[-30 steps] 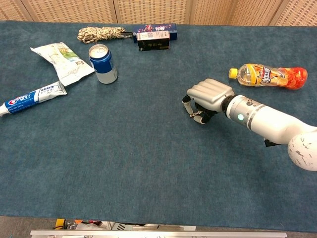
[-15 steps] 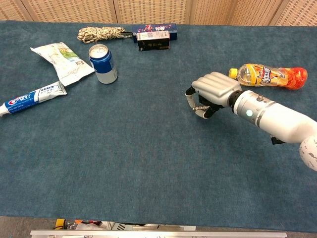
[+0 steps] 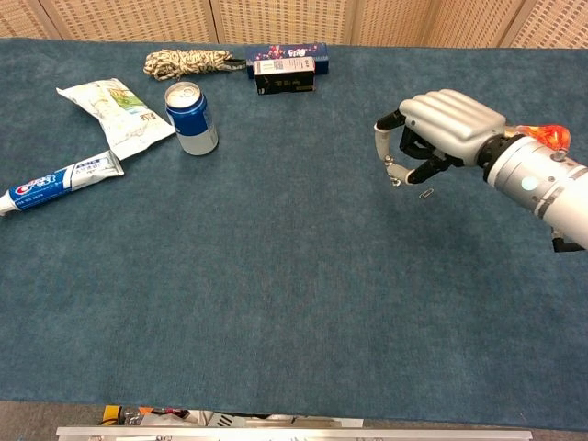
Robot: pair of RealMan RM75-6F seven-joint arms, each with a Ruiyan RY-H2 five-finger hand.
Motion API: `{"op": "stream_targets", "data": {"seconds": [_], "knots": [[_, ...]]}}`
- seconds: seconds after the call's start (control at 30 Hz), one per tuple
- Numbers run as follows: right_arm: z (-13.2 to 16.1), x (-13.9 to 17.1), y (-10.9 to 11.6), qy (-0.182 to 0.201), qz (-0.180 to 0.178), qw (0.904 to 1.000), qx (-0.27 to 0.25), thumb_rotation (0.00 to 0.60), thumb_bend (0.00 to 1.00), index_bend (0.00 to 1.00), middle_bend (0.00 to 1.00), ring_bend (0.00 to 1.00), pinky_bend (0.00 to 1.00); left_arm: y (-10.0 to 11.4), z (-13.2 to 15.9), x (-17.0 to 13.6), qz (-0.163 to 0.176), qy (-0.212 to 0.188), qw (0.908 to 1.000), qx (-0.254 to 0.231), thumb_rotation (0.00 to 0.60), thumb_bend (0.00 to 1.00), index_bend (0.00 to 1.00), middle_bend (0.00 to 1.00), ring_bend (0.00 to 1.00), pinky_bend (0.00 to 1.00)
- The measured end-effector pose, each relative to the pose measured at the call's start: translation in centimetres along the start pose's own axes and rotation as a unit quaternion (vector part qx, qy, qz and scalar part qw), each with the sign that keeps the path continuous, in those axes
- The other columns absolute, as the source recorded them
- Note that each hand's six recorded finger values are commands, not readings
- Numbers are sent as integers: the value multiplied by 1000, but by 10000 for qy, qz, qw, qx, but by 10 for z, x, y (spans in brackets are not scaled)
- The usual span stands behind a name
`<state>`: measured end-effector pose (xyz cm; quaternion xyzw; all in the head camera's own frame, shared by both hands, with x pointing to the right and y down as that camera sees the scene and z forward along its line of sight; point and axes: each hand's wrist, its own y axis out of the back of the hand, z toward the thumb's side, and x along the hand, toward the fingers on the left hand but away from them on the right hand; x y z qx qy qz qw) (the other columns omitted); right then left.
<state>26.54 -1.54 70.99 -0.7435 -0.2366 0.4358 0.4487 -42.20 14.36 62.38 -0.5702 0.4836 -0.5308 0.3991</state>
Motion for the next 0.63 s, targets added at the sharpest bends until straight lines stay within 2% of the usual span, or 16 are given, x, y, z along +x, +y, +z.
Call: {"op": "stream_targets", "data": {"seconds": [0.27, 0.63], "knots": [[-21, 17, 7, -178, -97, 9998, -23, 600, 386, 719, 1000, 1000, 1000, -2, 4, -1, -41, -50, 10000, 7, 600, 174, 0, 0, 0, 0], [-47, 14, -10, -491, 123, 9987, -36, 600, 386, 720, 1000, 1000, 1000, -5, 6, 0, -90, -42, 10000, 14, 600, 174, 0, 0, 0, 0]]}}
